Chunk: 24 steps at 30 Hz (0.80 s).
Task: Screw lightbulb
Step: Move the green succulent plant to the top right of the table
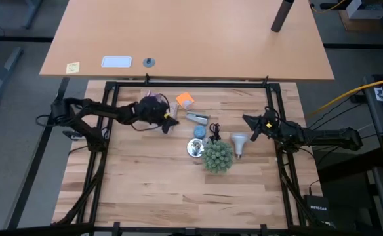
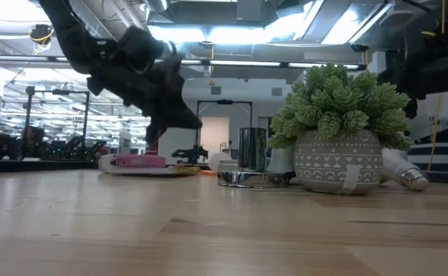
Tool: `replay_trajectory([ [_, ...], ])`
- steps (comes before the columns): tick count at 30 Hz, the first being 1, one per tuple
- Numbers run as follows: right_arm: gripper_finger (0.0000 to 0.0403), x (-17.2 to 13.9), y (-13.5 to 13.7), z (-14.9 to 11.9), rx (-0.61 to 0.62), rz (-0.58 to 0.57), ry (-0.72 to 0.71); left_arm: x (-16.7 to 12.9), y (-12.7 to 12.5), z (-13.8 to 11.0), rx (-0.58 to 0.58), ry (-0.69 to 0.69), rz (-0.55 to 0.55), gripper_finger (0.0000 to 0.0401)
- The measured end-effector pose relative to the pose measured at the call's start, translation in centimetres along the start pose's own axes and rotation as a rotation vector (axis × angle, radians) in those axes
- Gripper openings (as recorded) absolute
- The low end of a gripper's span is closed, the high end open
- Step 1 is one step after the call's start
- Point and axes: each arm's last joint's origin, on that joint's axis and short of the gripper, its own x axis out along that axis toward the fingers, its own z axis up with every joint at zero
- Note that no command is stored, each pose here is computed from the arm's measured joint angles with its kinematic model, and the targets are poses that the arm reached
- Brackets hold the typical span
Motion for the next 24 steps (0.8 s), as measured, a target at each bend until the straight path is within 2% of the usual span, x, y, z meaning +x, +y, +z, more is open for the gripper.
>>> replay_trajectory([
  [6,0.0007,0.0,0.5,-0.2,0.000,0.161,0.070,0.9,-3.7,-2.0,0.097,0.062,-0.122,0.0006],
  [10,0.0036,-0.1,0.8,-0.2,0.007,0.257,0.105,1.2,-5.7,-2.9,0.213,0.059,-0.195,0.0006],
  [14,0.0089,-0.2,1.0,-0.1,0.060,0.314,0.126,1.3,-6.9,-3.3,0.283,0.005,-0.184,0.0006],
  [19,0.0156,-0.3,1.6,0.1,0.094,0.468,0.161,1.4,-7.1,-3.3,0.304,-0.027,-0.158,0.0006],
  [24,0.0181,0.0,2.1,0.7,0.086,0.523,0.105,1.4,-6.9,-3.2,0.303,-0.051,-0.117,0.0006],
])
